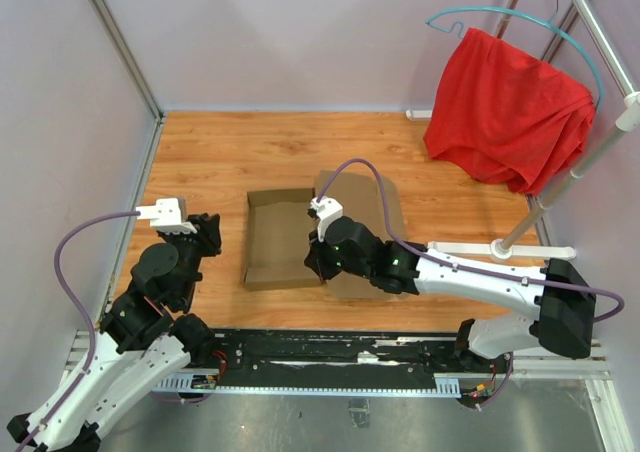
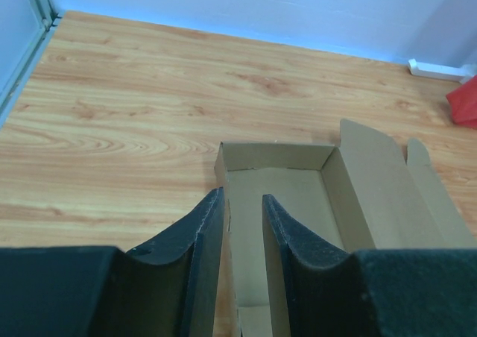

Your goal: Fold the paper box

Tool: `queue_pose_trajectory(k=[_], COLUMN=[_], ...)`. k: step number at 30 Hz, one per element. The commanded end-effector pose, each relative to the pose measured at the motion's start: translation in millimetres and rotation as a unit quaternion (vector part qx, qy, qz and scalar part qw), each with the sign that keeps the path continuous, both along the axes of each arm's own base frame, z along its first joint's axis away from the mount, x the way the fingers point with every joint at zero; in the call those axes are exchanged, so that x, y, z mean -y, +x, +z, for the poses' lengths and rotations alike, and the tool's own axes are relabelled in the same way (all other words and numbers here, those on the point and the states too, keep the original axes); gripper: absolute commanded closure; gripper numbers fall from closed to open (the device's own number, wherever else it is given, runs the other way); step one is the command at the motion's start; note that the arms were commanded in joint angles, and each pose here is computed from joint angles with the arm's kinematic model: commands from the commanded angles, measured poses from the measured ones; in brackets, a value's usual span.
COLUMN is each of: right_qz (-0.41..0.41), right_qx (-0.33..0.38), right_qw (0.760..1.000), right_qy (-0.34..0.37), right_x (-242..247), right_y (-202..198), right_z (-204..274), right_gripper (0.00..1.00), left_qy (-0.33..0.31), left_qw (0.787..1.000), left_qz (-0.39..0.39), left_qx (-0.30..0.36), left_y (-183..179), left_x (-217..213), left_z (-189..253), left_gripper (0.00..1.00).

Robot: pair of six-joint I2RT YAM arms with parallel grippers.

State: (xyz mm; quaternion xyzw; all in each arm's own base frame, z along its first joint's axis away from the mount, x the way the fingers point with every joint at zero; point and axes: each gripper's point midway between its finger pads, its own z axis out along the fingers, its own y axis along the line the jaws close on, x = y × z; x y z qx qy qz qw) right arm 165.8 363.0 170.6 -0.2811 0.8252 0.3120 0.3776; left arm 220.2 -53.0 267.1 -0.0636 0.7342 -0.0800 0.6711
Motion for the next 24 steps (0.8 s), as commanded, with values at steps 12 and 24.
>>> queue_pose_trajectory(k=[12, 24], right_qz=[-0.225, -0.34], right_qx=[-0.222, -0.214], right_qw=[0.948, 0.908], right_qy=[-0.024, -0.122], right_x=[48, 108], right_y=[-54, -62], right_z=[-78, -128], right_gripper=[0.92, 0.99], left_qy=[-0.014, -0.01], left_qw=[1.0, 1.0], left_qz=[-0.005, -0.012], left_qx=[0.018, 0.014], left_y=[-3, -2], left_x=[-1, 2], left_z=[5, 3], left_gripper=[0.67, 0.67])
